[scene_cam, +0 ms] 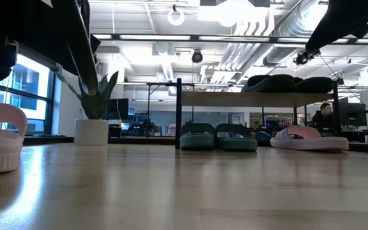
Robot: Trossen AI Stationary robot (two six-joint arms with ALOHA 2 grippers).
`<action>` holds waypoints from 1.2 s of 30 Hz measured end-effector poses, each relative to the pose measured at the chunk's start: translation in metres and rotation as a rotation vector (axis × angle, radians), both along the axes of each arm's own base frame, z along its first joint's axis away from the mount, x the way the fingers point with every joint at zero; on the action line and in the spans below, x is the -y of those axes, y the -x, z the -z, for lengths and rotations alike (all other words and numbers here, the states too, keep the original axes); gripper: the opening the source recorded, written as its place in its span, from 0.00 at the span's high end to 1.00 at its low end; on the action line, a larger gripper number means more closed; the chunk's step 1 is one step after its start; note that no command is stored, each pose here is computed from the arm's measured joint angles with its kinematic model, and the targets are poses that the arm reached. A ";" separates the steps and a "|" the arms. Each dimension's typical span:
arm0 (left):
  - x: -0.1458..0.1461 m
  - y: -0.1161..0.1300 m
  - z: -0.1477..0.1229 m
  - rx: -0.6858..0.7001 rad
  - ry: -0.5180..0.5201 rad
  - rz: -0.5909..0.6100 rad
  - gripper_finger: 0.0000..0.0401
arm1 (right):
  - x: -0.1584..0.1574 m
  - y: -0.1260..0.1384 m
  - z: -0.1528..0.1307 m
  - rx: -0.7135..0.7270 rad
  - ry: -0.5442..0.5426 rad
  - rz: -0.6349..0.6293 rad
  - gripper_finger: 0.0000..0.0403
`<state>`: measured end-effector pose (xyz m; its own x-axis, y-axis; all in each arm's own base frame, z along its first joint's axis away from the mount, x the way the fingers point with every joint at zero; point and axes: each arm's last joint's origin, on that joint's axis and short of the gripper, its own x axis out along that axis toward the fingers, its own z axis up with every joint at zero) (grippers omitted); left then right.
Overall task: Pick and place slides into the shelf
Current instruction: Move the pink slipper under the shelf
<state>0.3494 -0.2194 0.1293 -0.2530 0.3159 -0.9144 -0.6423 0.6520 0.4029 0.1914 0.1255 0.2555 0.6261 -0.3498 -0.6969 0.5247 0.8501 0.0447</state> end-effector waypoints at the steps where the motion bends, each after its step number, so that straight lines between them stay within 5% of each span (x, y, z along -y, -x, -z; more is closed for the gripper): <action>1: 0.000 0.000 0.000 0.000 0.000 0.001 0.62 | 0.000 0.000 0.000 -0.001 -0.001 -0.001 1.00; 10: 0.000 0.000 0.000 0.006 -0.013 0.001 0.62 | -0.001 0.000 0.001 -0.020 -0.025 -0.013 1.00; 20: -0.003 0.002 0.000 -0.005 -0.057 -0.012 0.94 | -0.002 0.000 0.000 -0.015 -0.038 -0.016 1.00; 31: -0.002 -0.001 -0.006 0.019 -0.074 -0.001 0.96 | -0.003 -0.002 0.000 0.003 -0.052 -0.016 1.00; 36: 0.002 -0.010 -0.023 0.073 -0.084 0.102 0.96 | -0.003 -0.002 -0.001 0.006 -0.048 -0.014 1.00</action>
